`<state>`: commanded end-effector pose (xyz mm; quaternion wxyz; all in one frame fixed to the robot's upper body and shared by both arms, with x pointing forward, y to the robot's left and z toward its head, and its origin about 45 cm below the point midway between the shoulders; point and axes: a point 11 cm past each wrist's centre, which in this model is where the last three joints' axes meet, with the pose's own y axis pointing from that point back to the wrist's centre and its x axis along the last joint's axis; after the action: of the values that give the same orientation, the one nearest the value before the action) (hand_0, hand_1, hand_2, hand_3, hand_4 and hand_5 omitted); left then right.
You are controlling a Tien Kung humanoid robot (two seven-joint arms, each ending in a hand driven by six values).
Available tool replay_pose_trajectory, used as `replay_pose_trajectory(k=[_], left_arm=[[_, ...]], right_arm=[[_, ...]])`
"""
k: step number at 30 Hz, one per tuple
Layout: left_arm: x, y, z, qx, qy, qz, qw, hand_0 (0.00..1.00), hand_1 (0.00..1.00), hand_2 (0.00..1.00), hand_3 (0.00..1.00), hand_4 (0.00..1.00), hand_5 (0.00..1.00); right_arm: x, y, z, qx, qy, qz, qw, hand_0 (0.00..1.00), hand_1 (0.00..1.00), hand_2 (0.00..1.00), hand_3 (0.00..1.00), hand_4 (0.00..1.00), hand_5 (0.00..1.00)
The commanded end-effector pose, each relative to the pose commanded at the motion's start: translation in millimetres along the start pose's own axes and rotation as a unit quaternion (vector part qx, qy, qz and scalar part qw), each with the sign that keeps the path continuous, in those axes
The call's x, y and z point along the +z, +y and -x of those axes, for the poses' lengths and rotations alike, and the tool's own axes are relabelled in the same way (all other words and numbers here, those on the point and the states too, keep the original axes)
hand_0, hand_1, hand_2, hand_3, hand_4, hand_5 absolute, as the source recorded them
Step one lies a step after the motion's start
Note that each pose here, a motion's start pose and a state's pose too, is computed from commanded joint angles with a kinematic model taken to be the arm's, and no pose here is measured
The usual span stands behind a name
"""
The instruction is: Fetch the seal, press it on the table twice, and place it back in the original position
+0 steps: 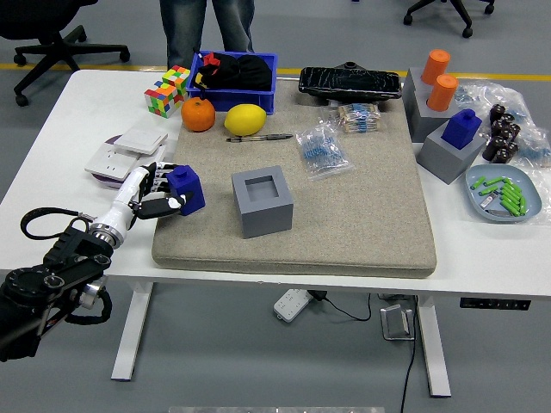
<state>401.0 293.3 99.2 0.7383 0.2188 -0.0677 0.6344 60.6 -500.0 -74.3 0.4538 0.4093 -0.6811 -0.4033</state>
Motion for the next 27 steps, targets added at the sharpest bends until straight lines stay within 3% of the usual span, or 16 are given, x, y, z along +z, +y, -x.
replay_pose_trajectory(k=[27], left_arm=[[1.2, -0.6, 7.3, -0.014, -0.006, -0.001, 1.000, 0.629, 0.509, 0.479, 0.590, 0.620, 0.002]], right_arm=[[2.7, 0.0, 0.1, 0.000, 0.002, 0.002, 1.000, 0.721, 0.681, 0.647, 0.614, 0.717, 0.516]])
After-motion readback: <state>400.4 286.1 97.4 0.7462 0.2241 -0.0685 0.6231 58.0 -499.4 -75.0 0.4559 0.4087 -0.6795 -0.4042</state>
